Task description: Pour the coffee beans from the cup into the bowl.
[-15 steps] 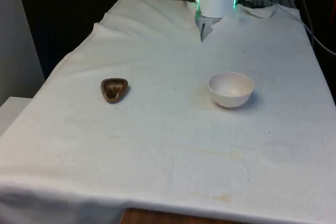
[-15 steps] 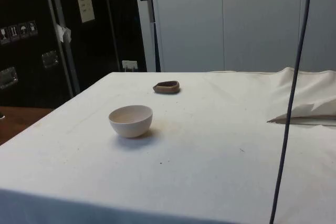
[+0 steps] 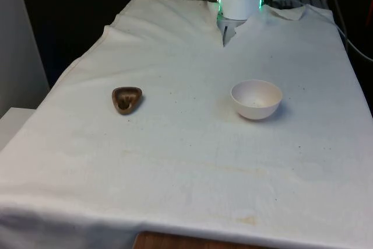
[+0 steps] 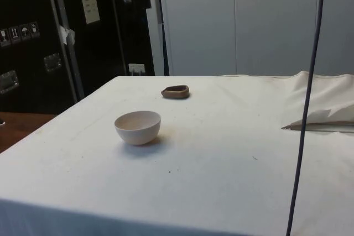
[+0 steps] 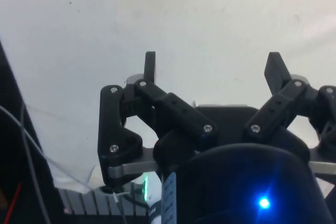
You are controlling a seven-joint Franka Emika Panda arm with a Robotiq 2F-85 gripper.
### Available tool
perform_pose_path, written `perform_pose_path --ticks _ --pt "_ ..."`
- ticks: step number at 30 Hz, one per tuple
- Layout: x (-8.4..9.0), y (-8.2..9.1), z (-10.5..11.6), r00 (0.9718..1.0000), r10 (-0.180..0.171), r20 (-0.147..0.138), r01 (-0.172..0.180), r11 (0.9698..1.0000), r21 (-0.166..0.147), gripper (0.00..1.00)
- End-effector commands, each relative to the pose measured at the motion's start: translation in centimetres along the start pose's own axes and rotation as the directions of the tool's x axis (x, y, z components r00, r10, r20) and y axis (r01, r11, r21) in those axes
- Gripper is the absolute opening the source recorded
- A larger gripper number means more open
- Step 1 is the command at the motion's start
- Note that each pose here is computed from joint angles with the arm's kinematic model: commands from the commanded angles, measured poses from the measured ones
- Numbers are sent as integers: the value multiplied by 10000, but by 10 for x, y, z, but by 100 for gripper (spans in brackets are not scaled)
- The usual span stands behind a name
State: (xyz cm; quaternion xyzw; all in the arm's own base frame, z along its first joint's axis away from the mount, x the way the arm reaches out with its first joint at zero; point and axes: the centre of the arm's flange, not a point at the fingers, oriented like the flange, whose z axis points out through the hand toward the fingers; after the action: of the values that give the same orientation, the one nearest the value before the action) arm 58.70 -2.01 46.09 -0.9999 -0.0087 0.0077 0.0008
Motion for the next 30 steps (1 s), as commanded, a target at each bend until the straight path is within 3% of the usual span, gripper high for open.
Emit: perform_pose_path --ticks 1,4,5,6,13,14,15,21,30 --pt "-2 5 1 9999 -3 -165 2 10000 -88 100" --pt "-5 14 5 9997 2 -230 -5 9999 -151 100" --pt "-3 11 6 10000 11 -85 -11 10000 -83 100" --pt "-6 17 5 9997 13 -258 -18 9999 -172 100" --pt "-14 41 18 9991 16 -432 -28 9996 -283 100" --pt "-12 37 17 9996 30 -273 -36 9998 -191 100" --pt "-15 44 21 9990 24 -440 -37 9996 -288 100" --pt "-19 61 35 9982 82 -602 -102 9994 -336 100" --pt "-20 78 49 9969 416 -668 -440 9984 -347 100"
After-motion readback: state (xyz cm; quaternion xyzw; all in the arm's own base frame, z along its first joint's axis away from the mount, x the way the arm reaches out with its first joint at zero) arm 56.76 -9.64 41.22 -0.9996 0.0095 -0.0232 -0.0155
